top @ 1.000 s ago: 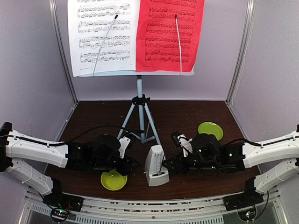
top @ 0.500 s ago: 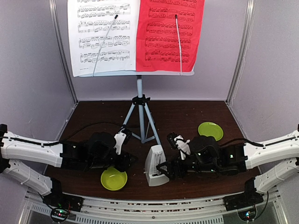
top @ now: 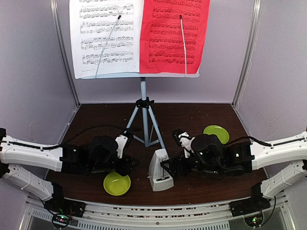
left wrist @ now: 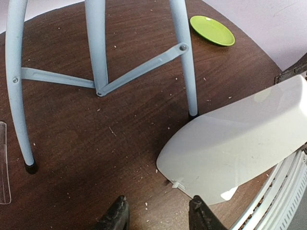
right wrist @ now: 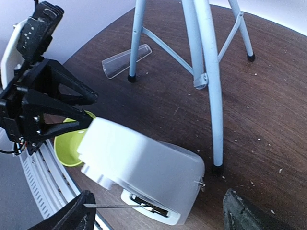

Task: Set up the instrument practice props

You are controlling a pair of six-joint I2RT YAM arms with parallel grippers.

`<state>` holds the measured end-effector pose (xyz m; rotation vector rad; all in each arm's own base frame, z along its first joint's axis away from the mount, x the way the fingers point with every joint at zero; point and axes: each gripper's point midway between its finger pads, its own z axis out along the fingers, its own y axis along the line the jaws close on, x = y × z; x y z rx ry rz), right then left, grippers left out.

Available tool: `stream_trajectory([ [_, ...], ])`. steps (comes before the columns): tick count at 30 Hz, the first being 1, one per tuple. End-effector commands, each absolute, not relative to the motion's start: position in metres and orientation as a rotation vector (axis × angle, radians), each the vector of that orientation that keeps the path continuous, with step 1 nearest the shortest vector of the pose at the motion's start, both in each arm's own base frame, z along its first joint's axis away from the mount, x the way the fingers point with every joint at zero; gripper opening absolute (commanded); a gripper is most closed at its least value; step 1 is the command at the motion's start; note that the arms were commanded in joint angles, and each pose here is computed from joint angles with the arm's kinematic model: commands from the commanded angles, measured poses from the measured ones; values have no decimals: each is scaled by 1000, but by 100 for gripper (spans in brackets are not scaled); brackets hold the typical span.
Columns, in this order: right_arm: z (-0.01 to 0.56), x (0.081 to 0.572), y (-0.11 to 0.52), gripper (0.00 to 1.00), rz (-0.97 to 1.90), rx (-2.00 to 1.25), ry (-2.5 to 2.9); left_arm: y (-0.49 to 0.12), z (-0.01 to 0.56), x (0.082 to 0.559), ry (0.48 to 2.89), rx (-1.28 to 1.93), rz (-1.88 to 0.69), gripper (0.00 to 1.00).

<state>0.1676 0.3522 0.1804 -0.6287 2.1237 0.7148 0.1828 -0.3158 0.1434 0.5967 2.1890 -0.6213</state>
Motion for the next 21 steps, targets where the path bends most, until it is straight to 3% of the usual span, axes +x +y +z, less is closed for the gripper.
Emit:
stream_trajectory([
  [1, 178, 180, 319, 93, 522, -621, 2131, -312, 152, 186, 2152, 591, -603, 45],
  [12, 138, 221, 178, 95, 309, -262, 2284, -292, 153, 188, 2152, 583, -520, 45],
  [21, 156, 239, 125, 100, 385, 32, 2260, -249, 156, 192, 2143, 433, -474, 45],
])
